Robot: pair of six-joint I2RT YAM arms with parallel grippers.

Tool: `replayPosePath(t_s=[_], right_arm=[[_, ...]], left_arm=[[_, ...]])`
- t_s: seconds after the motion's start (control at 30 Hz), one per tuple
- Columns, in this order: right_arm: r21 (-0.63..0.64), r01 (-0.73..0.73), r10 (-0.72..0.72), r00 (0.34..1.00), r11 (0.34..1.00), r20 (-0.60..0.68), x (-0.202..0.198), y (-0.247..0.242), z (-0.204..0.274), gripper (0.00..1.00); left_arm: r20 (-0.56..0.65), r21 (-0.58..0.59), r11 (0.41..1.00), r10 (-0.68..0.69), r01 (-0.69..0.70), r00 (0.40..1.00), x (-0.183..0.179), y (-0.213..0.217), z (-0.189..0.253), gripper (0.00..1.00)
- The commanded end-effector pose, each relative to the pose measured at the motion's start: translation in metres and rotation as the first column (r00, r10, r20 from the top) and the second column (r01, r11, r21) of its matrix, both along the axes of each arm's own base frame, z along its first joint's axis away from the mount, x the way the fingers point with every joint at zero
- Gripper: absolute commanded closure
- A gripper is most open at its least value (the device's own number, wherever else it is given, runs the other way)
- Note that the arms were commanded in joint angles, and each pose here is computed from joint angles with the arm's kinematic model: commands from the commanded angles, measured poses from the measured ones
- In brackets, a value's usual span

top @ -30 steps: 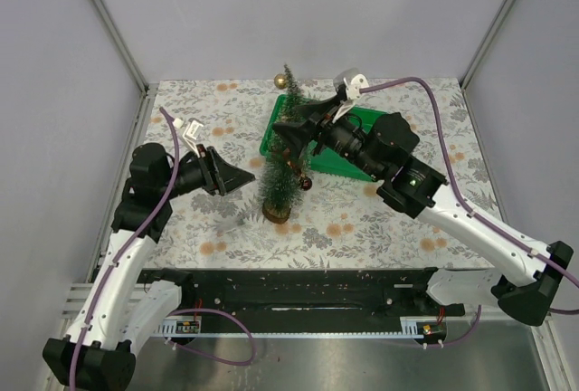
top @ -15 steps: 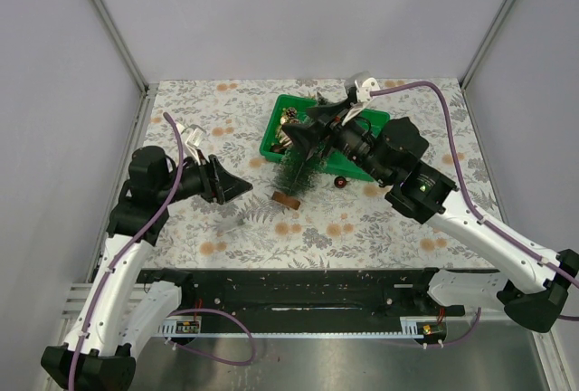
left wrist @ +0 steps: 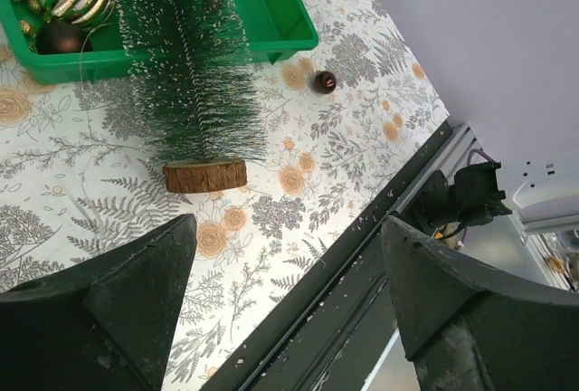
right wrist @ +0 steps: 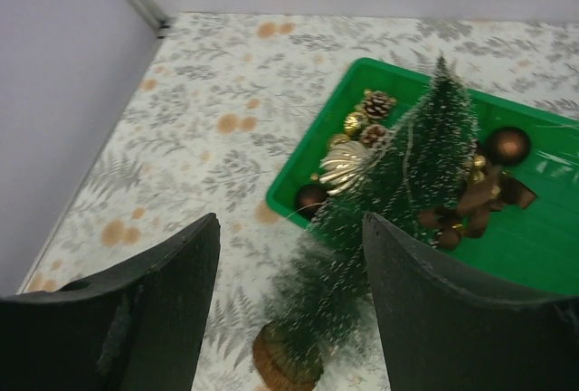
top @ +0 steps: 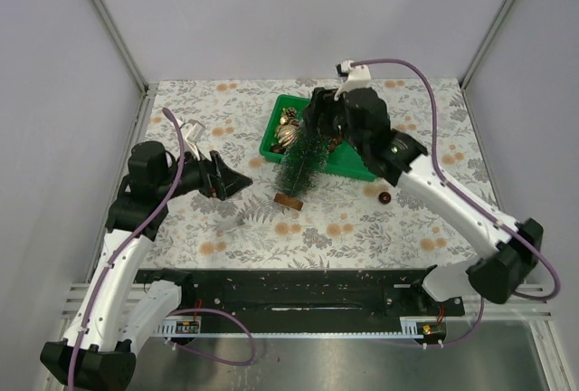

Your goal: Decorate the small christmas tree

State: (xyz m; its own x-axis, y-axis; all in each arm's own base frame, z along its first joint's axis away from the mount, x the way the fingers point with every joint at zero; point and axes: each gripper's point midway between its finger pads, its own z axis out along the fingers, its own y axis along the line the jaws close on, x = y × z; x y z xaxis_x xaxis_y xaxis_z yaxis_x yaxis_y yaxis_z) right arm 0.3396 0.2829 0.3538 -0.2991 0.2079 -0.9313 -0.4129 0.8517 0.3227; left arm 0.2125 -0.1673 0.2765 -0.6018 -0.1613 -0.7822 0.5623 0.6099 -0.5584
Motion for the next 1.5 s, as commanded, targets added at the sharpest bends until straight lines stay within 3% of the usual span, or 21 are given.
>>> replayPosePath(t_s=[0.0, 0.3, 0.73, 0.8, 0.97, 1.07, 1.23, 1.47], right_arm=[[-0.034, 0.104, -0.108, 0.982, 0.994, -0.158, 0.057, -0.009, -0.035, 0.28], [-0.243, 0.146, -0.219, 0.925, 0.959, -0.311, 0.133, 0.011, -0.130, 0.34], [-0.373, 0.175, -0.313, 0.882, 0.911, -0.353, 0.143, -0.002, -0.192, 0.44], [-0.374, 0.166, -0.307, 0.882, 0.912, -0.358, 0.143, 0.000, -0.195, 0.51], [-0.368, 0.166, -0.307, 0.878, 0.915, -0.367, 0.142, 0.000, -0.198, 0.82], [-0.367, 0.166, -0.306, 0.878, 0.915, -0.367, 0.141, 0.001, -0.198, 0.85], [-0.351, 0.172, -0.302, 0.881, 0.921, -0.363, 0.139, 0.000, -0.189, 0.99], [-0.195, 0.171, -0.222, 0.934, 0.966, -0.280, 0.123, 0.001, -0.135, 1.00]], left_arm=[[0.091, 0.010, 1.000, 0.023, -0.024, 0.996, 0.012, 0.004, 0.022, 0.14], [0.083, 0.014, 1.000, 0.022, -0.023, 0.996, 0.014, 0.004, 0.019, 0.14], [0.066, -0.004, 1.000, 0.022, -0.022, 0.998, 0.014, 0.003, 0.014, 0.14], [0.069, -0.005, 1.000, 0.020, -0.020, 0.997, 0.013, 0.003, 0.014, 0.14], [0.070, -0.003, 1.000, 0.023, -0.022, 0.997, 0.012, 0.004, 0.013, 0.15], [0.070, -0.005, 1.000, 0.019, -0.018, 0.997, 0.011, 0.003, 0.013, 0.15], [0.069, -0.008, 1.000, 0.017, -0.016, 0.997, 0.009, 0.003, 0.014, 0.15], [0.068, -0.009, 1.000, 0.017, -0.017, 0.998, 0.009, 0.003, 0.015, 0.15]])
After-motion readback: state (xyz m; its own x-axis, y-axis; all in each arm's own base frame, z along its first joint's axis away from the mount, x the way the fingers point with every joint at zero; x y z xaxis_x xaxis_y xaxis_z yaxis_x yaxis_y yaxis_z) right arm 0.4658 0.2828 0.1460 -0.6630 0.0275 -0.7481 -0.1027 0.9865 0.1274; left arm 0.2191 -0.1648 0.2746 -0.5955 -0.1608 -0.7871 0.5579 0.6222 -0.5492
